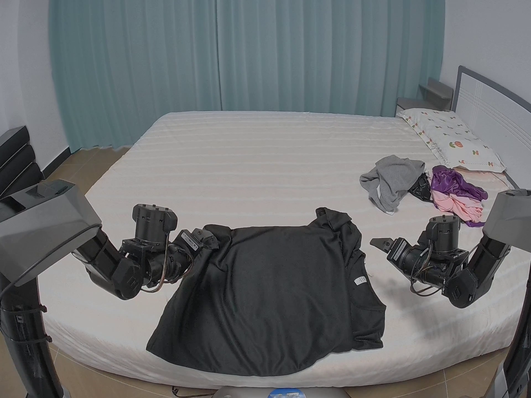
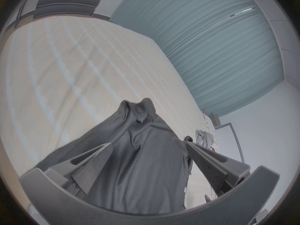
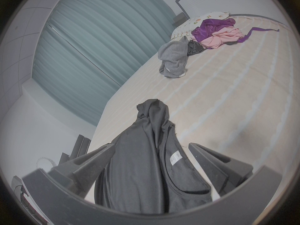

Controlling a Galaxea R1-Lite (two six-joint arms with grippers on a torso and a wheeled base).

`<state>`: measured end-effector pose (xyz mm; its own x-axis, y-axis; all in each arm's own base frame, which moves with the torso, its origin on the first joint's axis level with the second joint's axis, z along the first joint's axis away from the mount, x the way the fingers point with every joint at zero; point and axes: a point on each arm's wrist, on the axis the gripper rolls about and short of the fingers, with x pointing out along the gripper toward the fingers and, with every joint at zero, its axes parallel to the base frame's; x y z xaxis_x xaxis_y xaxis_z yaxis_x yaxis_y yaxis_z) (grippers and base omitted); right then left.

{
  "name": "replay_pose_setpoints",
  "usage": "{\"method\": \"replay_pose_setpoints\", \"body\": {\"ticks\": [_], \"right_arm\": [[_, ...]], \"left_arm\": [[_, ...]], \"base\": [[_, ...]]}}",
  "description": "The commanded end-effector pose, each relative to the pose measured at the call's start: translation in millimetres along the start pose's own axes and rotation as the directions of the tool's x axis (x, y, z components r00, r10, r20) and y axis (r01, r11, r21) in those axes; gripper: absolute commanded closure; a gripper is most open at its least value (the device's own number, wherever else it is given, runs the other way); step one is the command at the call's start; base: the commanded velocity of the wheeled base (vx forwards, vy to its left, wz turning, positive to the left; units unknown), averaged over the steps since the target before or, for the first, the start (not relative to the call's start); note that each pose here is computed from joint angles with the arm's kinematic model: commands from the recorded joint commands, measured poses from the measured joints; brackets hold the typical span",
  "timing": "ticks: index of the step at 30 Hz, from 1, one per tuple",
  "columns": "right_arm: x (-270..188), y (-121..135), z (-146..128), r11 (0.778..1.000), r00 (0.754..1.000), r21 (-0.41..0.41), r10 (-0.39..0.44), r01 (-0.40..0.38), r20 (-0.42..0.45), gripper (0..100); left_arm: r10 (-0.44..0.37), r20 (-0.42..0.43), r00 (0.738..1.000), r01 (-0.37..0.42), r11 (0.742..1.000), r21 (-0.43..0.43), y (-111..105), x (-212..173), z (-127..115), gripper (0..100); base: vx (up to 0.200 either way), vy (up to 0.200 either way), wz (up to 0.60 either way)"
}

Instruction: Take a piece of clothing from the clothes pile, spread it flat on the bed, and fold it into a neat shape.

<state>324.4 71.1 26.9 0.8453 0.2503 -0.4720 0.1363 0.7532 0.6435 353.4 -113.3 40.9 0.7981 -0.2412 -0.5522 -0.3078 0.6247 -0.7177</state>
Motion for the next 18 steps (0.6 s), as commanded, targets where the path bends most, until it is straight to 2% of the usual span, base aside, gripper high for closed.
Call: {"method": "replay_pose_setpoints", "body": {"ticks": [1,5,8,15,18], "right_arm": [[5,2,0,1.0,1.0,-0.007,0.009,-0.009,0.002,0],[8,1,-1,1.0,1.0,-0.009,0.002,-0.002,-0.006,0],[9,0,-3,1.0,1.0,-0.009,-0.01,0.01,-0.009,0],[16,1,-1,1.0,1.0,-0.01,-0.014,0.014,-0.003,0],[17,0,-3,1.0,1.0,-0.011,-0.017,0.017,-0.009,0]], "left_arm": [[0.043,0.035,0.998,-0.044,0.998,0.044,7,38,21,0],[0.068,0.047,0.997,-0.073,0.991,0.112,11,67,25,0],[0.077,0.082,0.994,-0.087,0.989,0.122,12,83,25,0],[0.062,0.088,0.994,-0.079,0.974,0.214,17,122,16,0],[0.046,0.099,0.994,-0.066,0.974,0.217,13,133,19,0]], "base": [[0.0,0.0,0.0],[0.0,0.0,0.0],[0.0,0.0,0.0],[0.0,0.0,0.0],[0.0,0.0,0.0]]}}
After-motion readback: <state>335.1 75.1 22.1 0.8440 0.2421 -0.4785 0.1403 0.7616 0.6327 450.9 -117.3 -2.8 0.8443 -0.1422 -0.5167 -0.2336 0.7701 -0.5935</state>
